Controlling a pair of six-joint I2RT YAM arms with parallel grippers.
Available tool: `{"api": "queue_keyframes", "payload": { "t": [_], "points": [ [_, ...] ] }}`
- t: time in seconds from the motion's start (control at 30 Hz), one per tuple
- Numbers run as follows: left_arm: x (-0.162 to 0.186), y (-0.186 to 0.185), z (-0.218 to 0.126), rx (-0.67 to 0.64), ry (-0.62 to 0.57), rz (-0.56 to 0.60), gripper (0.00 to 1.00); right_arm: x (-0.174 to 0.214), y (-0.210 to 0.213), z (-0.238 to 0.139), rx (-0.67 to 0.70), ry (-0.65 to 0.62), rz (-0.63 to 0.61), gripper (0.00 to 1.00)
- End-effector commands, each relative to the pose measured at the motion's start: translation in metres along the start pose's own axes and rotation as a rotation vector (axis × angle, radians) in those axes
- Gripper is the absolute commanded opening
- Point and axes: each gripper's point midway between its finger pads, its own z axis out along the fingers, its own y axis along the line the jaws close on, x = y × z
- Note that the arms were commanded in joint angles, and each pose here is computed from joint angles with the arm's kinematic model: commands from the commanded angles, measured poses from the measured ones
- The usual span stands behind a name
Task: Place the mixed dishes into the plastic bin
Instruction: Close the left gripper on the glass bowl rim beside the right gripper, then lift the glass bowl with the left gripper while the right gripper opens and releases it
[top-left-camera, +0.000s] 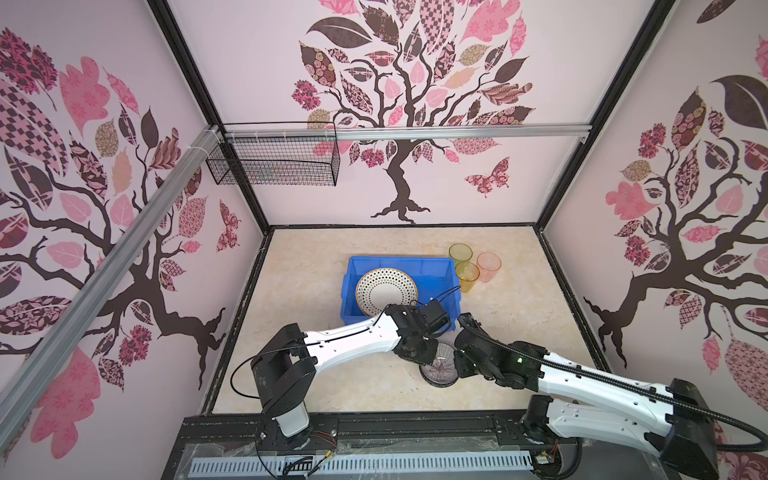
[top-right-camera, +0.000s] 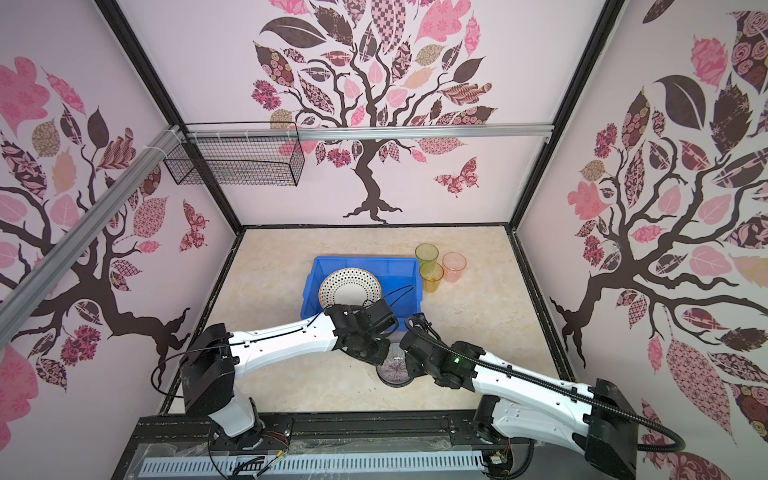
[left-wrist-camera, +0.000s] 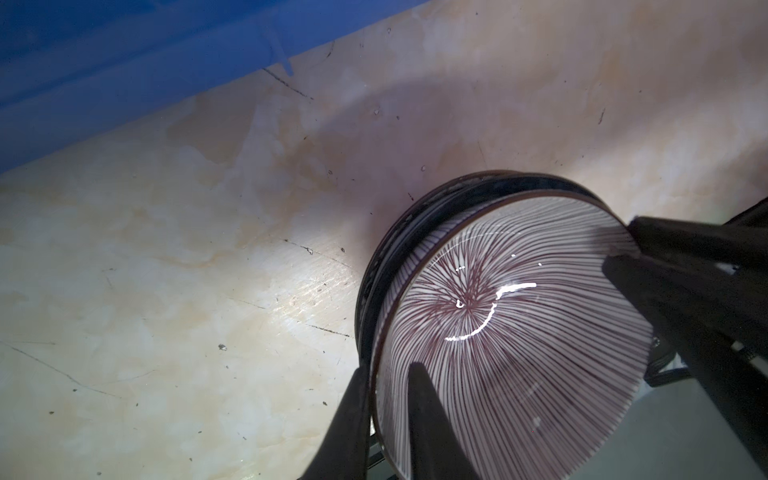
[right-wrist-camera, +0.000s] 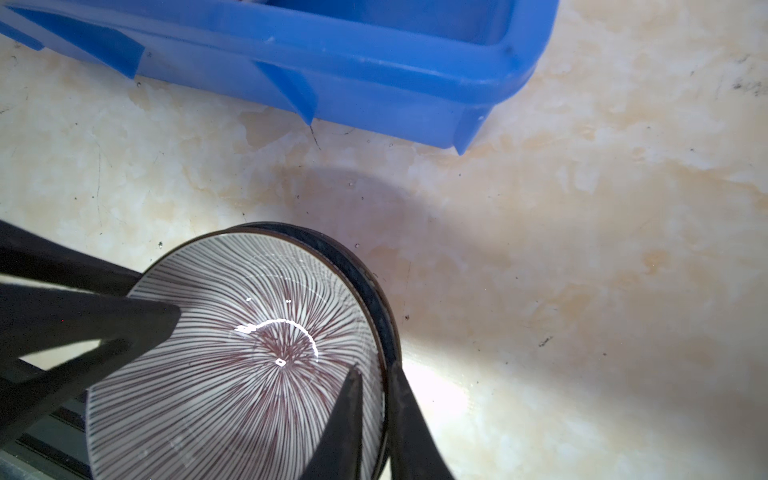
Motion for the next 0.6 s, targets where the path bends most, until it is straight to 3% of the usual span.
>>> {"api": "queue_keyframes", "payload": {
  "t": [0.0,0.3,0.57],
  "points": [
    [-0.014,-0.016,-0.005,0.037,-0.037,0.027,0.16,-0.002,0.008,-0.003,-0.042,-0.015,0.007,0.16],
    [-0.016,-0.014,-0.007,0.017,-0.042,0.031,0.08,-0.005,0.009,-0.005,-0.045,-0.023,0.008,0.21],
    [-0.020,-0.012,-0.015,0.003,-0.066,0.040,0.00,-0.010,0.009,-0.010,-0.046,-0.044,0.013,0.34]
  ]
}}
